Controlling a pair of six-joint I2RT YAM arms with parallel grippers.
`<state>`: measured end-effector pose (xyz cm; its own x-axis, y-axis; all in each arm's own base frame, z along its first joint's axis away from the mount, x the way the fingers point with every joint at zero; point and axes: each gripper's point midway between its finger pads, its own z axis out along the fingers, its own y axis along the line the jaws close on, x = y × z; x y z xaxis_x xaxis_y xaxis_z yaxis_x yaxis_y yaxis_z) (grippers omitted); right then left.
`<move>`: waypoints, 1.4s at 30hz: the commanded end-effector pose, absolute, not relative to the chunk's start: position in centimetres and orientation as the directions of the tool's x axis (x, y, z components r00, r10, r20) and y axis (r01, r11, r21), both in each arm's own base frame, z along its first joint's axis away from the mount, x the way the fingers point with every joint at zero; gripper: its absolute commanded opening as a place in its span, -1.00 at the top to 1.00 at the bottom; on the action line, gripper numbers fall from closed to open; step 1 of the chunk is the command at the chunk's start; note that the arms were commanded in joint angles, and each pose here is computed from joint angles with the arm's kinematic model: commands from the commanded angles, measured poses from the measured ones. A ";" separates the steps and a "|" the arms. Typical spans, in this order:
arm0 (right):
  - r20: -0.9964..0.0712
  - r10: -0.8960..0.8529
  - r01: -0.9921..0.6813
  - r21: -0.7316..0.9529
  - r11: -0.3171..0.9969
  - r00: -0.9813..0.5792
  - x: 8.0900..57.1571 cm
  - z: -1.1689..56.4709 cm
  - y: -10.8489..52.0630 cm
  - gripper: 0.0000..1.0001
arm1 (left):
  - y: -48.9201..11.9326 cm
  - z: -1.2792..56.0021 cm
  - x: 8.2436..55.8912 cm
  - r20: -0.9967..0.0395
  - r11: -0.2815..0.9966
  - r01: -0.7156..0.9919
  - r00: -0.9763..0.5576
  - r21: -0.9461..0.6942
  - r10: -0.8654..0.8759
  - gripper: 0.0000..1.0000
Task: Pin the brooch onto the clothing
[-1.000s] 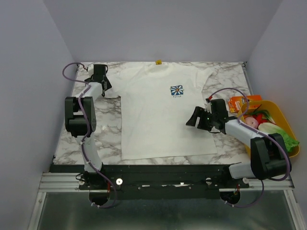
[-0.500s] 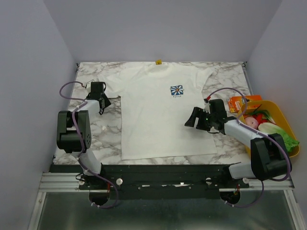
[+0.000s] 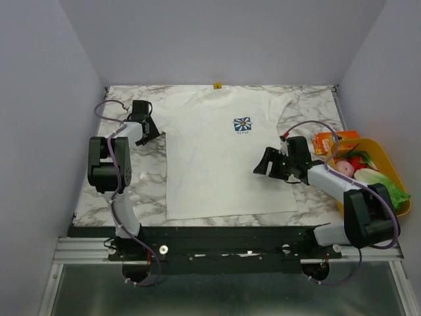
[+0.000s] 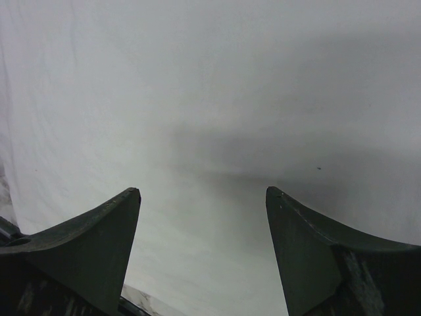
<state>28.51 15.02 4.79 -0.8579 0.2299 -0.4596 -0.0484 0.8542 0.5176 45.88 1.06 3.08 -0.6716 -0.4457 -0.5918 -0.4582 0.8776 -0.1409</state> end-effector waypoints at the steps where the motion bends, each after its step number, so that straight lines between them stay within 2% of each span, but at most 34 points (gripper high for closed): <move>1: -0.487 0.219 -0.078 0.519 0.851 -0.846 29.2 5.6 15.4 -0.70 | -0.7 2.0 46.0 -0.526 0.898 -0.425 -0.740 -0.115 -0.418 -0.32; 28: -0.496 0.213 -0.083 0.508 0.857 -0.842 29.4 5.7 15.3 -0.70 | -0.2 3.8 53.2 -0.602 0.905 -0.416 -0.702 -0.087 -0.380 -0.41; 42: -0.491 0.207 -0.086 0.510 0.856 -0.846 29.3 5.5 15.4 -0.70 | 0.3 3.2 51.2 -0.580 0.903 -0.427 -0.724 -0.048 -0.373 -0.34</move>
<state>28.68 15.05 4.95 -0.8551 0.2237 -0.4678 -0.0577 0.8554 0.5147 52.37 0.10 3.16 -0.7074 -0.3854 -0.5926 -0.4204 0.9033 -0.0856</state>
